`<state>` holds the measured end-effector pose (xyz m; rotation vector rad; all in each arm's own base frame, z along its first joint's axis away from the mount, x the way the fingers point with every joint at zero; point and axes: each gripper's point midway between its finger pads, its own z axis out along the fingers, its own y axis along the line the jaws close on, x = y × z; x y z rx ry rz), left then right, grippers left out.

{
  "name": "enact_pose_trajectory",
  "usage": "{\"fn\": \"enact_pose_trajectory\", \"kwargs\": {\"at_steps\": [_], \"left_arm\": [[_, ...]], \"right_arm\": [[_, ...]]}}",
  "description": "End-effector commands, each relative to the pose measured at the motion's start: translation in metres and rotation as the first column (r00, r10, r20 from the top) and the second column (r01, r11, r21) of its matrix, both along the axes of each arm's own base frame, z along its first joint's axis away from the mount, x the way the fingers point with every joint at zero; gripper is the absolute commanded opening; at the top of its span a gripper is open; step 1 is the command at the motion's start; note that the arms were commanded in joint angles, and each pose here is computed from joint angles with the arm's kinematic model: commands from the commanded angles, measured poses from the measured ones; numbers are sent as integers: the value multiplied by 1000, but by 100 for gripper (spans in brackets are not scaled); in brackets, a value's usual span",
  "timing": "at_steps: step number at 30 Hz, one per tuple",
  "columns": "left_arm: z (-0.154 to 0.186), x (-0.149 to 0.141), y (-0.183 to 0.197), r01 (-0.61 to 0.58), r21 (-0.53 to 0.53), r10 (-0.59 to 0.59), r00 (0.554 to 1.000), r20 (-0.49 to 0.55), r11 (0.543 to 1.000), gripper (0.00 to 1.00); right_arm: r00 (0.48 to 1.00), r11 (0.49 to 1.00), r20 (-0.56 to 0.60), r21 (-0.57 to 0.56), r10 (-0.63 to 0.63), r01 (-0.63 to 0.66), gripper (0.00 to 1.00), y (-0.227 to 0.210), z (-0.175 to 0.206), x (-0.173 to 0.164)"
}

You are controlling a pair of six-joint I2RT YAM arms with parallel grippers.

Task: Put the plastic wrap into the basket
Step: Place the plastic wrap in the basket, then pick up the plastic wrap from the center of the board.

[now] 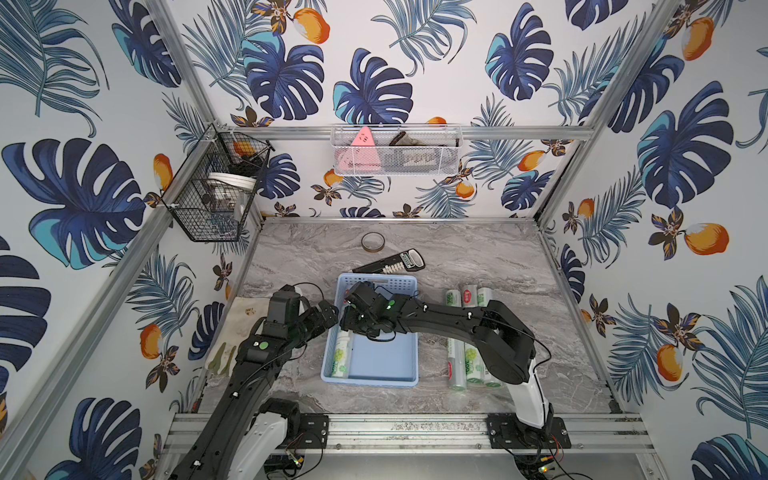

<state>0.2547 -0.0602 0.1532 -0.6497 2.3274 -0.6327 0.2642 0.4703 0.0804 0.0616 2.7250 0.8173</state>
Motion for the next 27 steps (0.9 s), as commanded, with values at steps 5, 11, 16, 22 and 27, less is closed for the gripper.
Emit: {"fn": "enact_pose_trajectory", "kwargs": {"at_steps": [5, 11, 16, 22, 27], "left_arm": [[19, 5, -15, 90, -41, -87, 994, 73, 995, 99], [51, 12, -43, 228, -121, -201, 960, 197, 966, 99], [59, 14, -84, 357, -104, -326, 916, 236, 928, 99], [47, 7, -159, 507, 4, -497, 844, 202, 862, 99], [35, -2, -224, 610, 89, -616, 772, 154, 787, 99]], "right_arm": [[992, 1000, 126, 25, -20, 17, 63, -19, 48, 7], [943, 995, 323, -34, -82, 98, 64, -83, 102, 12], [921, 974, 367, -127, -131, 189, 65, -152, 115, 16], [931, 948, 283, -148, -232, 281, 65, -231, 100, 22], [939, 937, 228, -181, -257, 300, 65, -280, 89, 17]]}}
